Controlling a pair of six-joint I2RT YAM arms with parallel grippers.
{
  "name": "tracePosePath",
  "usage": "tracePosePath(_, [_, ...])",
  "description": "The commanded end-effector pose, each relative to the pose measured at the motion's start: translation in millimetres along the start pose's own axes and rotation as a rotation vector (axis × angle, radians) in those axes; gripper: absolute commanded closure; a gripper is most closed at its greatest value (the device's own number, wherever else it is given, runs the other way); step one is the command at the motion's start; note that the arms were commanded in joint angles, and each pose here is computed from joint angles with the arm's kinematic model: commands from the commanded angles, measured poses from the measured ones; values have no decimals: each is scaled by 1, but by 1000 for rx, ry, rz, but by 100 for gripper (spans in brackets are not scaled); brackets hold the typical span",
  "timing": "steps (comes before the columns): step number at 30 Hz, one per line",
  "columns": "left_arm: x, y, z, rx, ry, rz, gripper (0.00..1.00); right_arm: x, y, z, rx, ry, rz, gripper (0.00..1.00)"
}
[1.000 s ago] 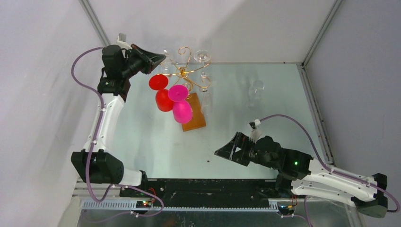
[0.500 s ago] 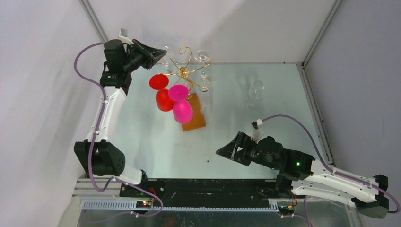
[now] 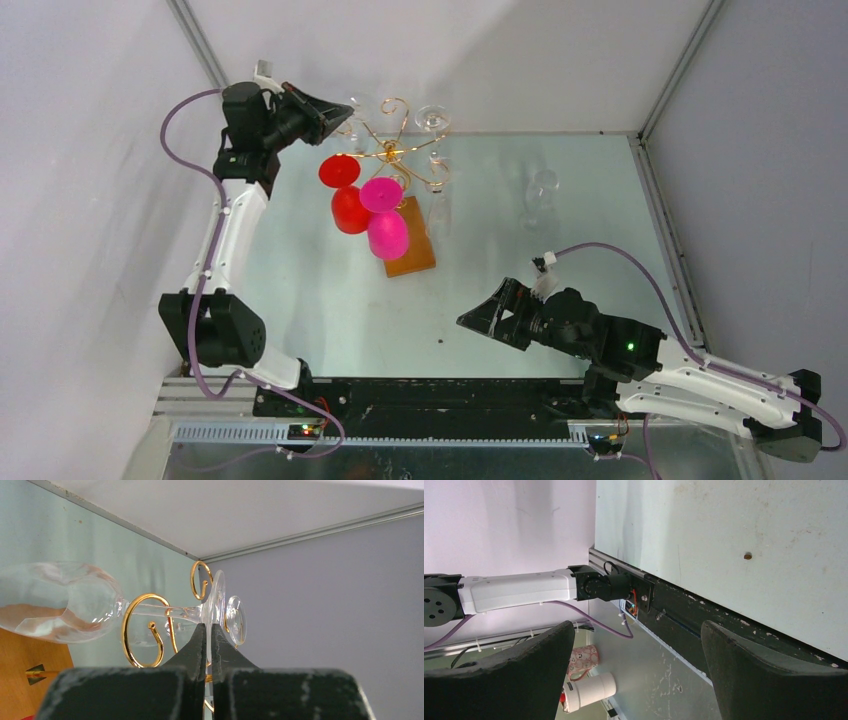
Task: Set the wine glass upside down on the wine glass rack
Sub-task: Turn the wine glass upside down at the wine rack.
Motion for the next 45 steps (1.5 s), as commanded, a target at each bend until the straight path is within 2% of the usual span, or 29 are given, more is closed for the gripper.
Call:
tracePosePath(1, [-13, -23, -13, 103, -53, 75, 100, -2, -1, 0, 8, -27, 12, 1])
tracePosePath(18, [-23, 3, -31, 79, -86, 48, 100, -1, 0, 3, 7, -20, 19, 0])
tracePosePath(45, [-9, 14, -47, 105, -41, 12, 100, 1, 3, 8, -1, -3, 27, 0])
Point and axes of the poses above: each gripper's point midway between its finger pads, its own z axis out along the fingers, its own y axis along the line the jaws close on, x = y × z, the point moved 10 cm from there along -z, back along the fingers, and after that the axes turned 2 degrees about z, right-handed, at the moved point
